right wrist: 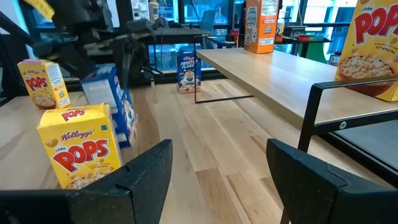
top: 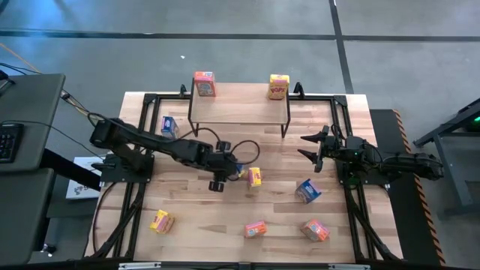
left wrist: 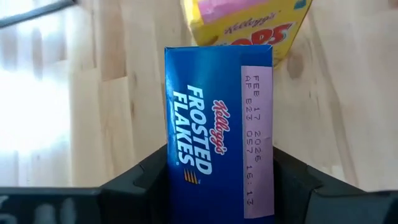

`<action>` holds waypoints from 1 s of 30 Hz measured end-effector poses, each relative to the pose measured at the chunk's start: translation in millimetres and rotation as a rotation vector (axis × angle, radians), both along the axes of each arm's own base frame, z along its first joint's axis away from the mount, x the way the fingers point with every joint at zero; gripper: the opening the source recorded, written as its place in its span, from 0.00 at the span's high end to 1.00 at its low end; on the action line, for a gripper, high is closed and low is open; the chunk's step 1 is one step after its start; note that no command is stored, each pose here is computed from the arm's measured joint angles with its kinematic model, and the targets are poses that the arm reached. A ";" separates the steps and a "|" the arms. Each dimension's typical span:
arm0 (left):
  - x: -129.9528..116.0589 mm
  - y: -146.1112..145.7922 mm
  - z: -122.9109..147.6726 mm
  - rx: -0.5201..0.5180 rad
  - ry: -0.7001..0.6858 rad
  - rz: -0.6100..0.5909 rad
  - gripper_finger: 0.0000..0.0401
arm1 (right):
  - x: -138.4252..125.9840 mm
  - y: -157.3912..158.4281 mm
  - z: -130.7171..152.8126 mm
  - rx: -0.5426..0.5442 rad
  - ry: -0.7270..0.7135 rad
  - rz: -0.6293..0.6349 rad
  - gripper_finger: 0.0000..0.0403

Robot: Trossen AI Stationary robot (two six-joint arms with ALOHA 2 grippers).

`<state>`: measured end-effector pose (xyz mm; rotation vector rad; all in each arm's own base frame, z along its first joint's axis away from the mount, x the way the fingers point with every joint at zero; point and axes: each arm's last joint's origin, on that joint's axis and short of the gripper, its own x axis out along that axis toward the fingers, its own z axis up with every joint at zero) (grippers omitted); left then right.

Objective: Stack cereal on shelf
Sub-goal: Put the middle blue cereal box on the shelf

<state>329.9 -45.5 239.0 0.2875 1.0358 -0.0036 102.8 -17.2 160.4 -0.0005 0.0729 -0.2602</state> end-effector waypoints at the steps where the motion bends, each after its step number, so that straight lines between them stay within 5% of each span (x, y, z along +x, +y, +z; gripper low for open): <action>1: -2.5 0.5 5.1 0.000 -0.013 0.001 0.54 | 0.0 0.0 0.0 0.000 0.000 0.000 0.37; 8: -22.1 5.7 43.7 0.061 -0.146 0.013 0.54 | 0.0 0.0 0.0 0.000 0.000 0.000 0.37; 16: -37.2 21.3 78.1 0.310 -0.271 0.001 0.54 | 0.0 0.0 0.0 0.000 0.000 0.000 0.37; 24: -33.6 67.6 104.9 0.577 -0.381 0.041 0.54 | 0.0 0.0 0.0 0.000 0.000 0.000 0.37; 30: -33.8 106.9 113.1 0.657 -0.410 0.045 0.54 | 0.0 0.0 0.1 0.000 -0.001 0.000 0.37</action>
